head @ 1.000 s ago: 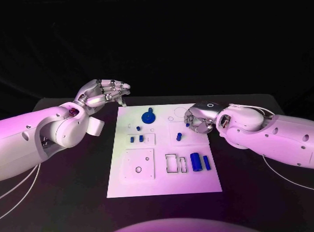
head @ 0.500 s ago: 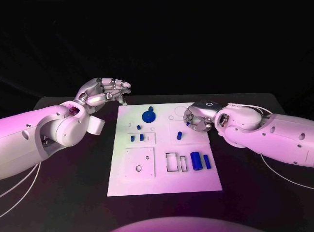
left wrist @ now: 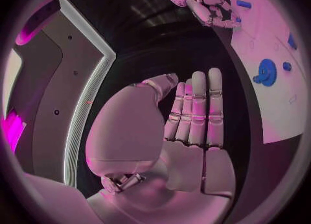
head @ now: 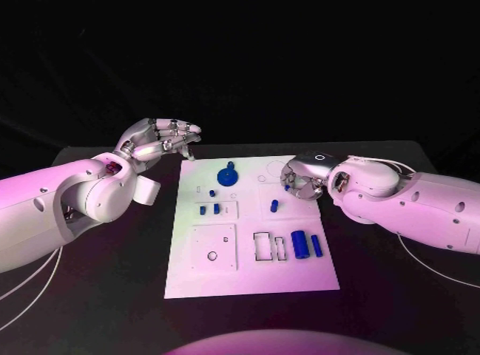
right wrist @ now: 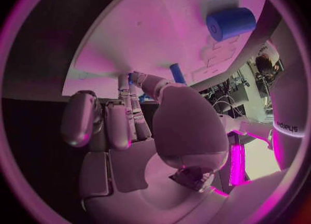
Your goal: Assemble the parts on the task board
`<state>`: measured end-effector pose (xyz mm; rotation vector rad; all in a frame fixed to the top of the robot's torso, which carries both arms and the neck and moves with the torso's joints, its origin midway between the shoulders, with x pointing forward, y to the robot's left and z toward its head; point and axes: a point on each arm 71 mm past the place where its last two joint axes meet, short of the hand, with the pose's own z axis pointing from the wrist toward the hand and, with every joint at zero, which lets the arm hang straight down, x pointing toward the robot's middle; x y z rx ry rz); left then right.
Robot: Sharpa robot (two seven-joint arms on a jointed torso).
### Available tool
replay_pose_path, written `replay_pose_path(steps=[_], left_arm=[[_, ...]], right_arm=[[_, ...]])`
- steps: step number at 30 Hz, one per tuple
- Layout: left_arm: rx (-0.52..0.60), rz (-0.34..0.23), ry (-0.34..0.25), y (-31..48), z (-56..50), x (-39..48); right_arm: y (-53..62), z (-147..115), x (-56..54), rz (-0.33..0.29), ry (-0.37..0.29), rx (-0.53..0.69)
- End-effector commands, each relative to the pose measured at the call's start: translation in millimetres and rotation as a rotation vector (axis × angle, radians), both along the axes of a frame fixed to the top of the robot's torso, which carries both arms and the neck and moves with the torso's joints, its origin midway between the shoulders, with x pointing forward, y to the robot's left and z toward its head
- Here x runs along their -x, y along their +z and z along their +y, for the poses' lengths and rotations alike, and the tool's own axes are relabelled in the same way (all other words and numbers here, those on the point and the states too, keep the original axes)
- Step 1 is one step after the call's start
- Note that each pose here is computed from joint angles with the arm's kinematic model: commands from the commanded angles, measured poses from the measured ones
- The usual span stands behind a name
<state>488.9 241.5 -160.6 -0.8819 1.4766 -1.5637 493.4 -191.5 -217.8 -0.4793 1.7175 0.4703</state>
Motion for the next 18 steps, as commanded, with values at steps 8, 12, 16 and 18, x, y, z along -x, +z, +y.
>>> replay_pose_path(steps=[8, 12, 16, 18], left_arm=[[-0.003, 0.007, -0.029, 0.1, -1.7, 1.4], [-0.005, 0.007, -0.031, 0.0, -1.7, 1.6], [-0.008, 0.006, -0.035, 0.0, -1.7, 1.8], [-0.009, 0.006, -0.036, 0.0, -1.6, 1.9]], right_arm=[[-9.0, -3.1, 1.3, 0.012, -0.015, 0.064], [-10.2, -2.6, 2.1, 0.013, -0.014, 0.068], [-10.8, -1.8, 2.7, 0.013, -0.011, 0.069], [-11.0, -1.5, 2.9, 0.013, -0.011, 0.070]])
